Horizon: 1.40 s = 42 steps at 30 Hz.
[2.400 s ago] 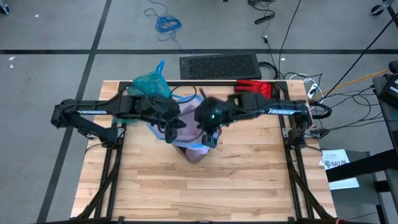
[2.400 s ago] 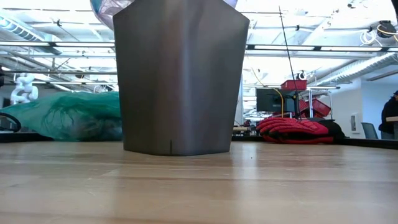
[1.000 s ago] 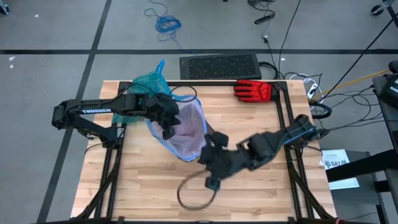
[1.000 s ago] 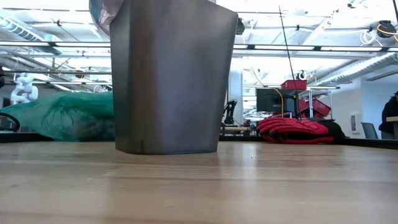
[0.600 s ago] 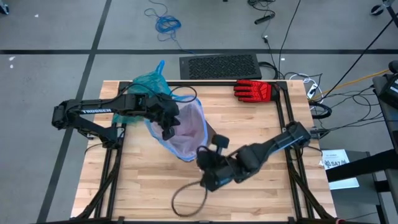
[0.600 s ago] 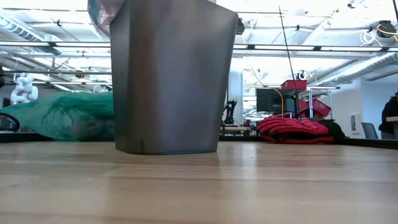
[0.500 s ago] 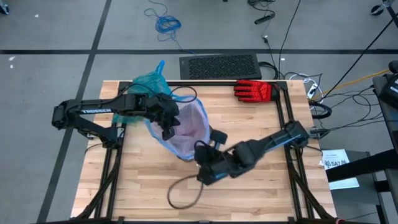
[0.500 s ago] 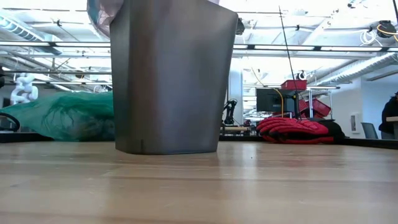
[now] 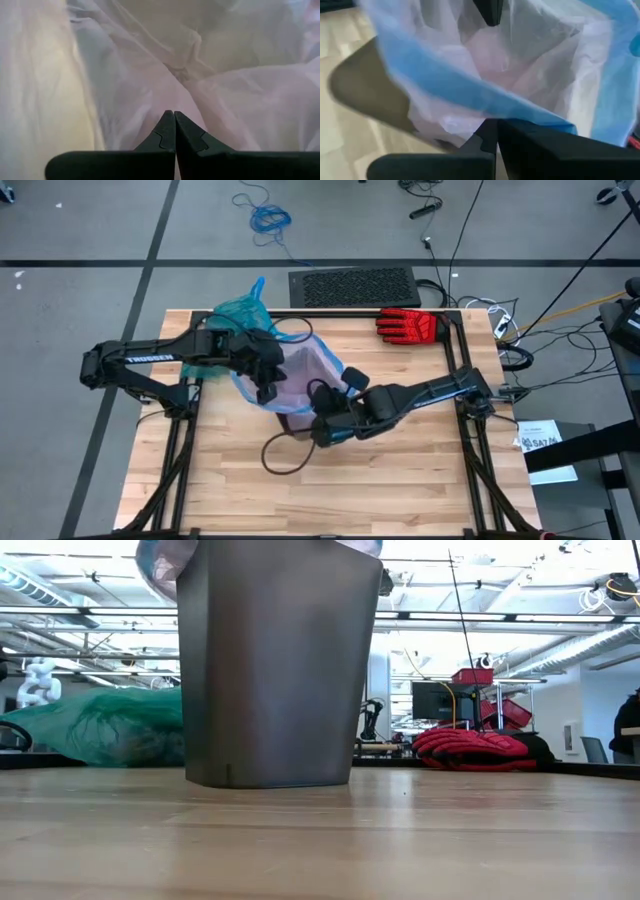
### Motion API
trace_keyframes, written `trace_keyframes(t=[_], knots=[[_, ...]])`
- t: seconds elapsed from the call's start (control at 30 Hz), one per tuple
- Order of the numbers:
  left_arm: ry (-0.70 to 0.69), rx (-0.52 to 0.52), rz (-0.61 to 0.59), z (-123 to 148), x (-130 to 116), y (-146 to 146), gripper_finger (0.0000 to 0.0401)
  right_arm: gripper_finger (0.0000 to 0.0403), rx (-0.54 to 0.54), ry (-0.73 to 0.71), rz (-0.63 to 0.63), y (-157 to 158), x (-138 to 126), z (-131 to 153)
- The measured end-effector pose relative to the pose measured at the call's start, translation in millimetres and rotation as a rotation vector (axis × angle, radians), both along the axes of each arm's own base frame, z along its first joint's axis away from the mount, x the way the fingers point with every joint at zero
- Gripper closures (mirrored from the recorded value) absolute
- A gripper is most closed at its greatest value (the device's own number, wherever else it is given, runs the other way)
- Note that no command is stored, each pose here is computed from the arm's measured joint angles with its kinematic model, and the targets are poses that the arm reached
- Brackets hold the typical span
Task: Place trash/remove bag and relplace
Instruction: Insert a new pink trash bag into the black trash bin
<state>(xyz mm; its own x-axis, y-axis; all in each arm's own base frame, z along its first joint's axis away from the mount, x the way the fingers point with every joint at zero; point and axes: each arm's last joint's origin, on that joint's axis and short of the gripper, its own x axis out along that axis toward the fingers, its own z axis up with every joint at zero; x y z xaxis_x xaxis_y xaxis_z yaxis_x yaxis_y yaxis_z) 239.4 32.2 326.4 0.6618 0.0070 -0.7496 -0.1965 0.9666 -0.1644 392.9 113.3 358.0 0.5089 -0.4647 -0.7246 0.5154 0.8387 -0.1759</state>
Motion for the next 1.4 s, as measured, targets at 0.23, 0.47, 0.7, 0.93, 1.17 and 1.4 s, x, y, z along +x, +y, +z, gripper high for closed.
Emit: trace_keyframes(t=[0.23,0.47,0.7,0.93,1.17,1.4], knots=[[0.019,0.010,0.015,-1,-3,3,0.0401,0.0384,0.119,-0.007,0.061,-6,-17,23],[0.021,0.013,0.022,-1,-4,5,0.0401,0.0294,0.168,-0.229,0.185,-3,-31,66],[0.022,0.018,0.032,-1,-4,9,0.0401,0.0211,0.202,-0.367,0.330,4,-8,71],[0.022,0.022,0.037,-1,-5,12,0.0401,0.0203,0.262,-0.298,0.333,6,14,43],[0.019,0.022,0.031,0,-5,13,0.0401,0.0360,0.242,-0.303,0.333,10,22,36],[0.016,0.022,0.062,0,-6,21,0.0401,0.0399,0.212,-0.298,0.415,24,41,16]])
